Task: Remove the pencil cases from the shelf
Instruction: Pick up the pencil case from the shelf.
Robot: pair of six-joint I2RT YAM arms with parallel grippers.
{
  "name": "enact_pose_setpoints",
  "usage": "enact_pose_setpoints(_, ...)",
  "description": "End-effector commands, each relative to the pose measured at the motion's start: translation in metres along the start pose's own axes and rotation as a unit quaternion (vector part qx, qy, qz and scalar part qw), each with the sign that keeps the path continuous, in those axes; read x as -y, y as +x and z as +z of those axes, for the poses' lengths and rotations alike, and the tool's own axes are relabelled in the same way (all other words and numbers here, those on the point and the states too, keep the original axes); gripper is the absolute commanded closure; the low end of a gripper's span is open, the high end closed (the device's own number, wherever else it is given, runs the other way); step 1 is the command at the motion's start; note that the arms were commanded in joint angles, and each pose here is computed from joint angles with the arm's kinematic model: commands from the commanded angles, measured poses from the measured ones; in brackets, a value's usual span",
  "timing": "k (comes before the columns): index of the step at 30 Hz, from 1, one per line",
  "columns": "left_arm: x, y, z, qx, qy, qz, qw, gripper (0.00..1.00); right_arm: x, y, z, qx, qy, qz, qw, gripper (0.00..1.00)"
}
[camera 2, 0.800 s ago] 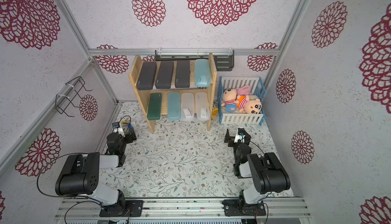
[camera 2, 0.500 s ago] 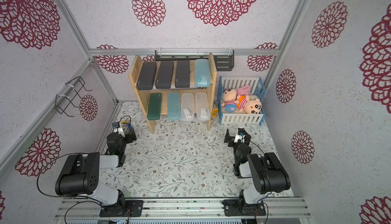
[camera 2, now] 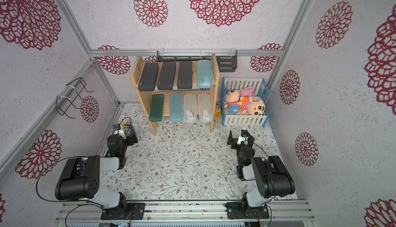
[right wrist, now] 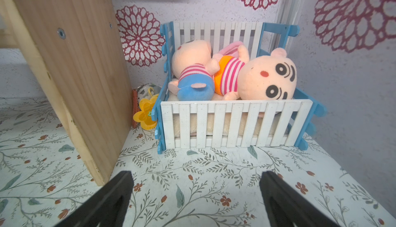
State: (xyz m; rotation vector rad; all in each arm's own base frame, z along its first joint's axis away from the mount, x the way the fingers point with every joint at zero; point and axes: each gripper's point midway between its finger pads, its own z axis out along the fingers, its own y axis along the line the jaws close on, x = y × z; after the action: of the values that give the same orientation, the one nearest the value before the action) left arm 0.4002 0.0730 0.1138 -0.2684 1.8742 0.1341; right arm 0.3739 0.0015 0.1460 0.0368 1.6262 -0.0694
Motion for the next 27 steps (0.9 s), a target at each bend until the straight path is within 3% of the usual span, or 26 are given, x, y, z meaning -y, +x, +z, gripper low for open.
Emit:
enact_pose_setpoints(1,0.003,-0.039,-0.008,-0.001,-0.003,-0.005,1.000,0.03,0.000,-0.036,0.010,0.013,0.004,0.005,1.000,0.01)
enact_pose_setpoints(6,0.019,-0.088,-0.042,0.011,0.037,-0.097,0.995,0.03,0.011,-0.074,0.012,-0.016,0.044,0.052,0.998,0.01)
enact_pose_setpoints(9,0.038,-0.116,-0.076,0.025,0.105,-0.160,0.981,0.03,0.005,-0.097,0.002,-0.022,0.042,0.066,0.997,0.01)
enact_pose_setpoints(12,0.058,-0.142,-0.114,0.035,0.176,-0.225,0.958,0.03,-0.005,-0.118,-0.010,-0.027,0.029,0.074,0.996,0.01)
enact_pose_setpoints(16,0.081,-0.155,-0.150,0.006,0.263,-0.317,0.911,0.03,-0.027,-0.134,-0.020,-0.057,-0.001,0.073,0.996,0.01)
enact_pose_setpoints(23,0.119,-0.158,-0.168,-0.043,0.406,-0.484,0.774,0.01,-0.061,-0.130,-0.026,-0.113,-0.019,0.058,0.992,0.01)
enact_pose_setpoints(25,0.131,-0.154,-0.166,-0.064,0.418,-0.491,0.761,0.01,-0.064,-0.126,-0.025,-0.121,-0.022,0.062,0.990,0.01)
enact_pose_setpoints(27,0.141,-0.148,-0.164,-0.077,0.419,-0.486,0.763,0.01,-0.067,-0.122,-0.023,-0.128,-0.024,0.067,0.989,0.01)
